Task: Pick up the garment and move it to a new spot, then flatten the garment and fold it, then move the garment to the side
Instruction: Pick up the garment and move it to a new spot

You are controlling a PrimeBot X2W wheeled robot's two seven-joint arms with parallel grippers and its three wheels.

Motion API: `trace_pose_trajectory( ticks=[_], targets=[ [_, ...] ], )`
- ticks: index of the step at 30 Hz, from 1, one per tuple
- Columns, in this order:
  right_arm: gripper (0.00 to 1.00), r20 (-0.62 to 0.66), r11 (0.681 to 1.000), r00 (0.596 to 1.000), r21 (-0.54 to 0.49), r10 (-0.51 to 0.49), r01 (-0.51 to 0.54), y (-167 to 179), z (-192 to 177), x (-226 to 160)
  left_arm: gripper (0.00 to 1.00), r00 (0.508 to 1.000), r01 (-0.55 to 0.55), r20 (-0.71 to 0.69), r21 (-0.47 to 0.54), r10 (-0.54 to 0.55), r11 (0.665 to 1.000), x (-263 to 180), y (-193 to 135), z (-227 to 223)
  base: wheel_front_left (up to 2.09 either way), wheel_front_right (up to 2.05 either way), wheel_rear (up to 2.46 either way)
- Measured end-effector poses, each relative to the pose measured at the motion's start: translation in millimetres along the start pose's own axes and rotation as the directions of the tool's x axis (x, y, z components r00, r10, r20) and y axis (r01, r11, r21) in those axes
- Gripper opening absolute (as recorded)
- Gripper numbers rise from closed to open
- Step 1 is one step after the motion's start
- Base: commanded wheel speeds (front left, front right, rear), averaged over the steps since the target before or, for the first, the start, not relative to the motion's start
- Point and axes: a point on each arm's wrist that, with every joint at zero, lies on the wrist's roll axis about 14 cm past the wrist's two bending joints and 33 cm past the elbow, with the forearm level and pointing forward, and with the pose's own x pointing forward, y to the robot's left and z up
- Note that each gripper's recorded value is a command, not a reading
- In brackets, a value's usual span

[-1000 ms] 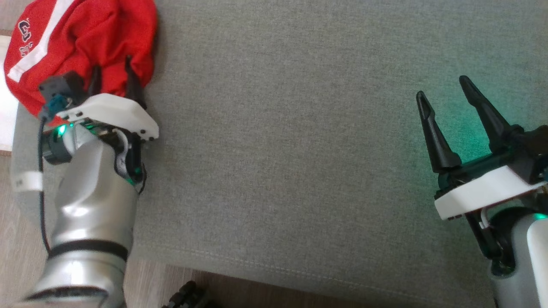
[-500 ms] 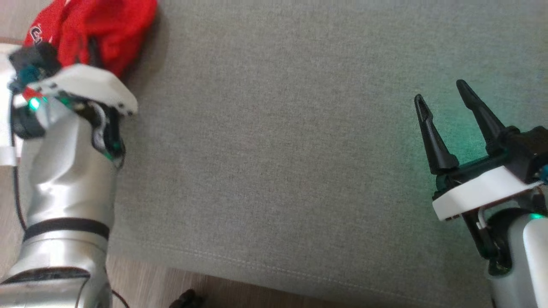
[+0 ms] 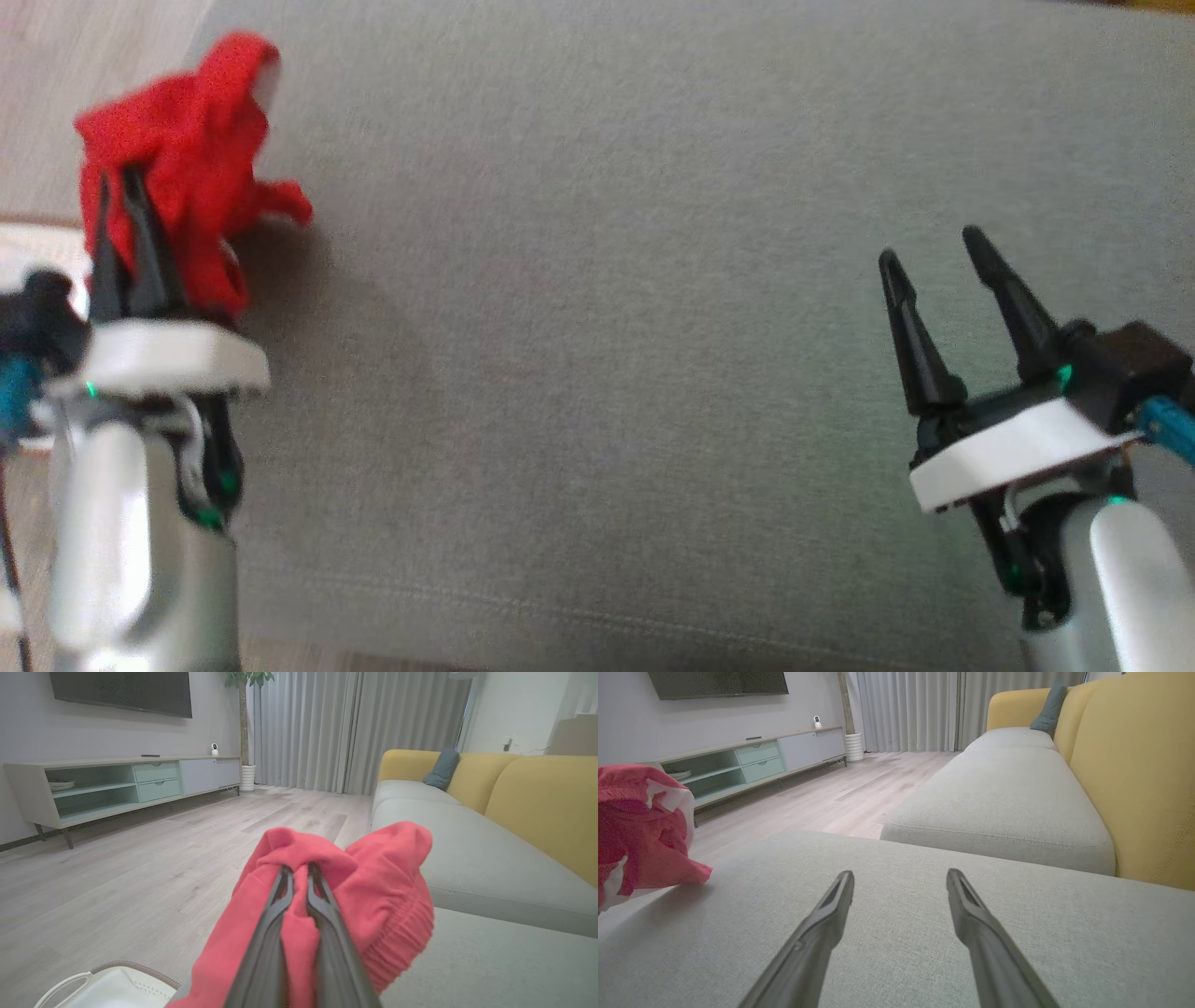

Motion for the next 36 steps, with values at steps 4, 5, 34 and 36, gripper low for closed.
trace_pose_trajectory(
  ticks=[4,5,34,36],
  targets=[
    [1.0,0.015,0.999,0.999,0.002,-0.033,0.033,-2.3,4.6,-18.9,0.0,0.999,0.048,-0.003,-0.017,-0.048,0.999,-32.9,-17.8,-2.4,0.0,0.0,0.0],
    [1.0,0.02,0.999,0.999,0.009,-0.042,0.042,-2.8,5.7,-22.9,0.0,0.998,0.059,-0.015,-0.026,-0.059,0.998,-41.2,-22.1,-6.3,0.0,0.0,0.0],
    [1.0,0.0,0.875,0.877,0.07,-0.48,0.479,-102.7,-17.5,-138.3,0.0,0.503,0.831,-0.079,-0.231,-0.861,0.506,-120.7,-336.7,-49.2,0.0,0.0,0.0],
    [1.0,-0.017,0.864,0.867,0.078,-0.498,0.498,-106.9,-24.6,-140.9,0.0,0.454,0.848,-0.115,-0.247,-0.883,0.469,-133.9,-346.5,-65.3,0.0,0.0,0.0]
  ],
)
